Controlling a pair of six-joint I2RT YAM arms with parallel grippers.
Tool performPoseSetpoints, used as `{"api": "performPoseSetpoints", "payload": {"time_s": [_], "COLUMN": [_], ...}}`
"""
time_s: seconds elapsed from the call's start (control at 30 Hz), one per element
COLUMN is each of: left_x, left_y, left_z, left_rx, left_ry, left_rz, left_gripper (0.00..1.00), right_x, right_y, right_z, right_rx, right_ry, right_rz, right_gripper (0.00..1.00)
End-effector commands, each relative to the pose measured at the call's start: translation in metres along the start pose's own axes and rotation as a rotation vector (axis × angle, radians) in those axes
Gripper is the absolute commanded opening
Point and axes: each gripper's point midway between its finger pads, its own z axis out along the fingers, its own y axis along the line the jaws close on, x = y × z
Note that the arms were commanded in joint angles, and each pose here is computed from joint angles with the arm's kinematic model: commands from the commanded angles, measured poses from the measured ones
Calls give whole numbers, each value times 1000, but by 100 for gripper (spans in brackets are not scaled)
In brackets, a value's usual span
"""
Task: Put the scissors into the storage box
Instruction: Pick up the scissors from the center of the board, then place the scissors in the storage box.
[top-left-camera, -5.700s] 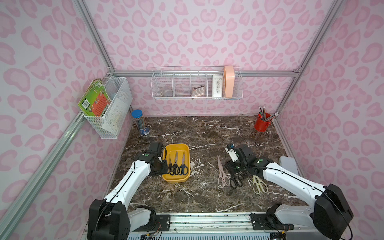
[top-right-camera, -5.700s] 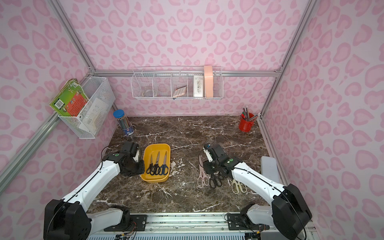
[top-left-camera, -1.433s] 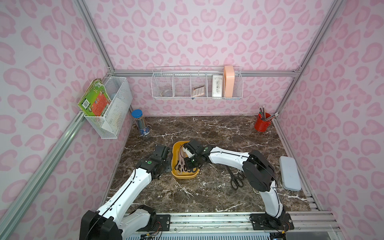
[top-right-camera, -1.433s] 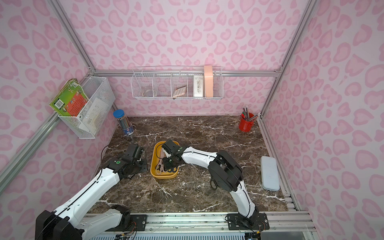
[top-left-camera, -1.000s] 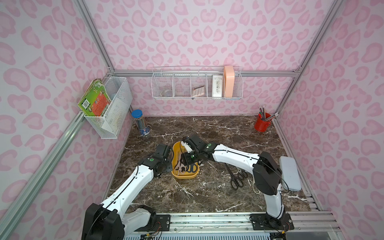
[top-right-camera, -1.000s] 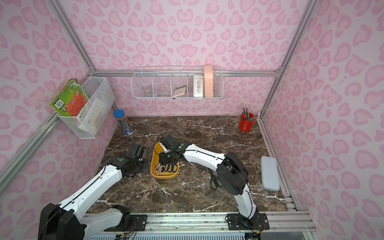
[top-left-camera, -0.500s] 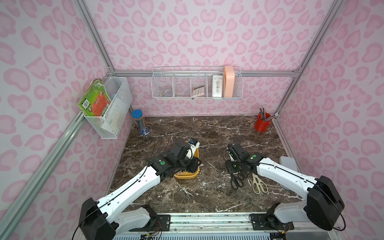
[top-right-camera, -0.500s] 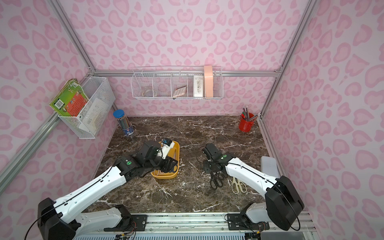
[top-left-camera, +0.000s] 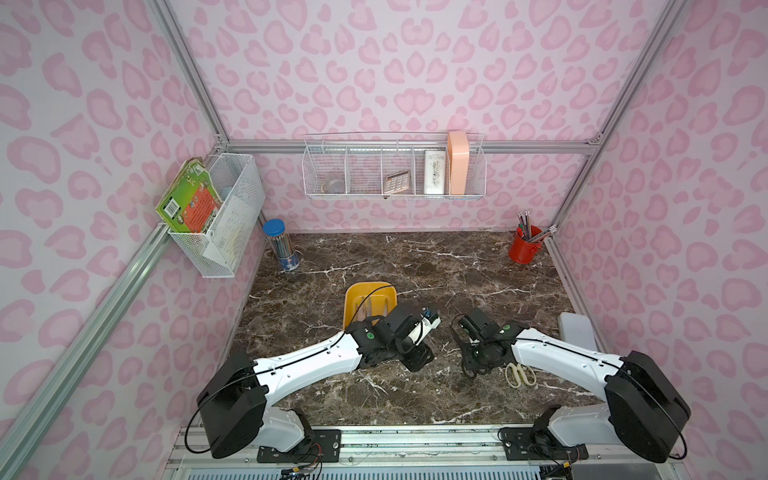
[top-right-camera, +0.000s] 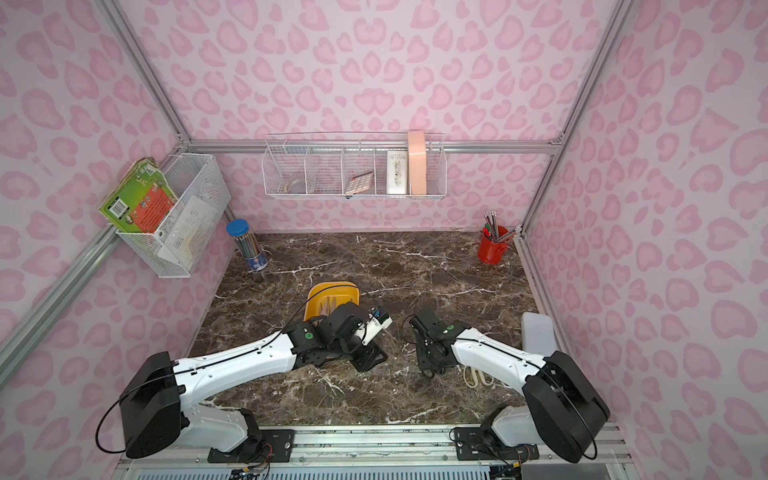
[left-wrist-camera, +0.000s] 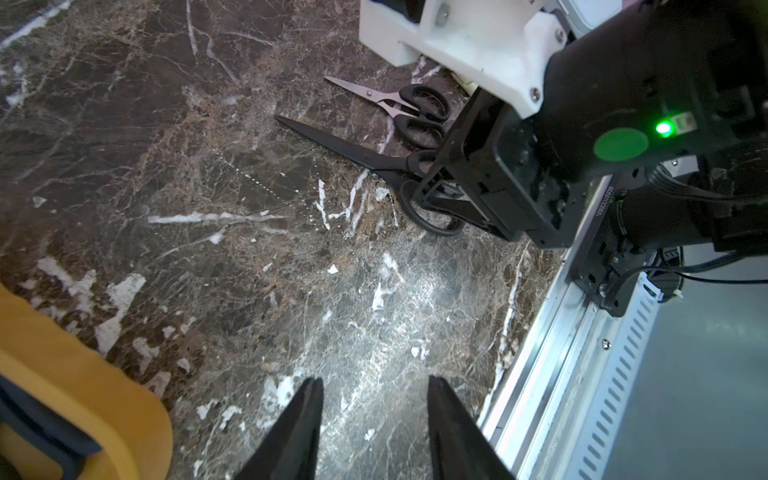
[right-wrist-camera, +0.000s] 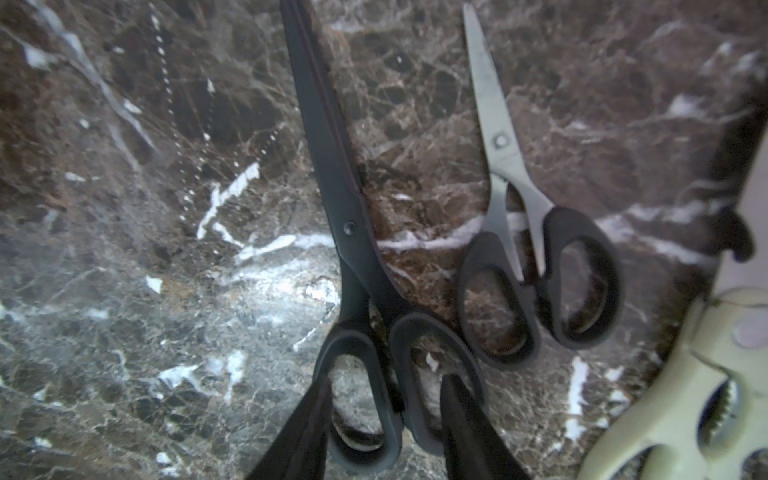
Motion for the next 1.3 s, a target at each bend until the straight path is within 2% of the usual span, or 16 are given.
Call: {"api": "performPoseSetpoints", "payload": {"time_s": [0.0,0.1,0.23,0.53,0.67,0.8,1.0,1.1,1.27], "left_x": [-7,-4,-8,-6,-4,-9,-18,-13,21], "left_y": [2,3,-3,-1,-6,-1,34,67,132], "left_z": [-1,2,3,3,1,-11,-49,-71,-113], "left_rx": [-14,-12,22,16,53,27,-42,-126,-401], "left_ry": [-33,-27,-37,-54,-74,-128,-250,-314,-370], "left_rz": [7,9,13,0,-3,-10,-109,-201,-407], "left_gripper": [47,47,47,48,49,52,57,60,69], "right_x": [4,8,11,24,14,-12,-58,-77,-99], "right_y": [-1,-4,-5,-6,7,27,65,94,156], "right_z": [3,10,19,35,33,18,-16,-33,-61], "right_rx": [5,18,31,60,12,-53,-144,-176,-257], "right_ry": [10,19,39,108,92,19,-105,-154,-215], "right_rz": [7,-2,-13,-20,-22,-50,-128,-195,-295], "right_gripper": [45,43,36,21,8,0,0,0,0]}}
